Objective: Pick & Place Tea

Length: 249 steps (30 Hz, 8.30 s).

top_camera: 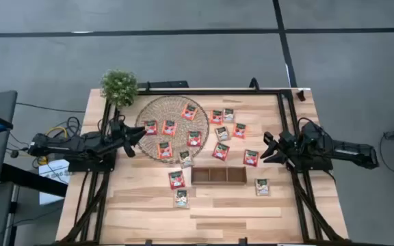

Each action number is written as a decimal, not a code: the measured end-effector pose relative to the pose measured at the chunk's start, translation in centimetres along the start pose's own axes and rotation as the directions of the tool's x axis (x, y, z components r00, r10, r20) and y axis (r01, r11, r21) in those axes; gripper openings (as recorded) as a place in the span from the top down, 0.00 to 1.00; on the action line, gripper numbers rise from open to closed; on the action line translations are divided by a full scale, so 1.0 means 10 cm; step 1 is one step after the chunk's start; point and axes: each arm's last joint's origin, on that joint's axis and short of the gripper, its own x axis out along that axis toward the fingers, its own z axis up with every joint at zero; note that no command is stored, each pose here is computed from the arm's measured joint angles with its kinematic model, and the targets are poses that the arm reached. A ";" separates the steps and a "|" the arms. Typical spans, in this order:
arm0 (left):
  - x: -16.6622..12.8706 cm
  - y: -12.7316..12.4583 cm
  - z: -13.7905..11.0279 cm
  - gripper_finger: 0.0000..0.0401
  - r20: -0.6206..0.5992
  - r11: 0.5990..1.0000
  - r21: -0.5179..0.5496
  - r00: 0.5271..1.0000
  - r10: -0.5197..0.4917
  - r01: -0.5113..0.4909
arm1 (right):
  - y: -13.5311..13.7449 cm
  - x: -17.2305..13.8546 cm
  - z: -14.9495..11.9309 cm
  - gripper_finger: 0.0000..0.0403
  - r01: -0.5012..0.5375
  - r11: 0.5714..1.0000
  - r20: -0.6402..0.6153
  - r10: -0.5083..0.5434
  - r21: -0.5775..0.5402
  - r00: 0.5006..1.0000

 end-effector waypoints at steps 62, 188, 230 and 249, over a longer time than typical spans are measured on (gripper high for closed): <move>0.00 0.00 0.00 0.73 0.000 1.000 0.000 1.000 0.000 0.000 | 0.00 0.00 0.00 0.81 0.000 1.000 0.000 0.000 0.000 1.000; 0.00 -0.02 0.05 0.73 0.047 0.998 -0.054 0.999 -0.019 0.022 | -3.03 0.68 0.82 0.43 0.616 0.682 -0.876 -0.481 -0.395 -0.029; 0.00 -0.02 0.05 0.73 0.045 0.996 -0.080 0.999 -0.024 0.027 | -3.40 0.63 0.64 0.68 0.642 0.711 -0.947 -0.310 -0.287 -0.080; 0.00 -0.02 0.05 0.73 0.045 0.996 -0.080 0.999 -0.023 0.027 | -3.38 0.61 0.63 0.98 0.647 0.703 -0.950 -0.290 -0.295 -0.119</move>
